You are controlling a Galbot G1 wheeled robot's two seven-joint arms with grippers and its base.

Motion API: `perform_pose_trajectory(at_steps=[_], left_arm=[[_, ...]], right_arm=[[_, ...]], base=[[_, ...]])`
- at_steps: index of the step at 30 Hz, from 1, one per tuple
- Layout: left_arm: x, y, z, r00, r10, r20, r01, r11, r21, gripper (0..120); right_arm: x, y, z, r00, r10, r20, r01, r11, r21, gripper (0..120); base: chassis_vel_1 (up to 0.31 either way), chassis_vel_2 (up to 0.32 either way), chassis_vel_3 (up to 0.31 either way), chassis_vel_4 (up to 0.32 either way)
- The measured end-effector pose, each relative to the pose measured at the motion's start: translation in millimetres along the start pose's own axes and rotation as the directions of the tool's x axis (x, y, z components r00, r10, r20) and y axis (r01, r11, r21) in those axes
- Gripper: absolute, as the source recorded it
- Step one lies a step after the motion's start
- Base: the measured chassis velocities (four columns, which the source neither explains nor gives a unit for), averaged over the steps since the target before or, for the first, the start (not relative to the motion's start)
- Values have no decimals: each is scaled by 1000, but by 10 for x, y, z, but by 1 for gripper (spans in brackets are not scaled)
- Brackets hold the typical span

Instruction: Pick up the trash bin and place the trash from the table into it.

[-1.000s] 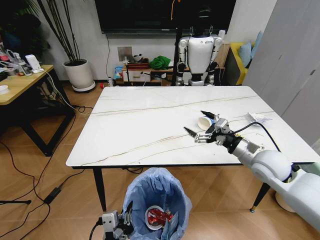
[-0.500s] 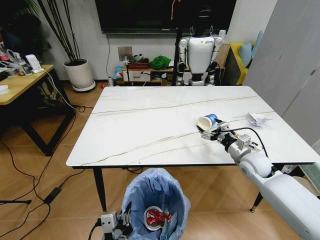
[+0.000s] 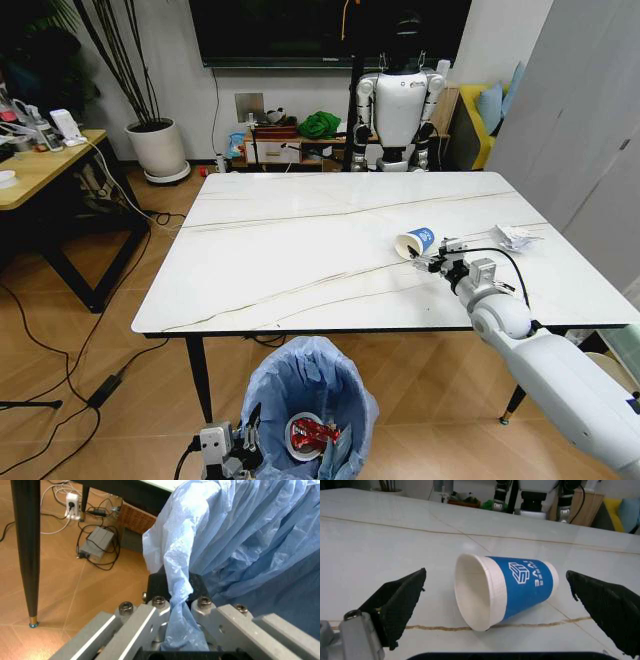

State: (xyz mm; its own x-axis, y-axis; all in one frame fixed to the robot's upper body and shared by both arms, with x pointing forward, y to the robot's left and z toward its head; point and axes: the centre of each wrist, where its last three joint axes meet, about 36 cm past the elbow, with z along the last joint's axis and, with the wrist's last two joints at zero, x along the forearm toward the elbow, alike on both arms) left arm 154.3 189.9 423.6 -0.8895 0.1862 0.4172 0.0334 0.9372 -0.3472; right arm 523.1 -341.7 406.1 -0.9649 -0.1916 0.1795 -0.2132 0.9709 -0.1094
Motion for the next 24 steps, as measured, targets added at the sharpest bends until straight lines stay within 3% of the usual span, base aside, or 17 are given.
perform_pose_trajectory(at_steps=[24], left_arm=[[26, 21, -7, 1000, 5, -9, -5, 1000, -12, 0]], right_arm=[[-290, -44, 106, 999, 23, -23, -23, 1000, 14, 98]], base=[[0, 0, 0, 0]])
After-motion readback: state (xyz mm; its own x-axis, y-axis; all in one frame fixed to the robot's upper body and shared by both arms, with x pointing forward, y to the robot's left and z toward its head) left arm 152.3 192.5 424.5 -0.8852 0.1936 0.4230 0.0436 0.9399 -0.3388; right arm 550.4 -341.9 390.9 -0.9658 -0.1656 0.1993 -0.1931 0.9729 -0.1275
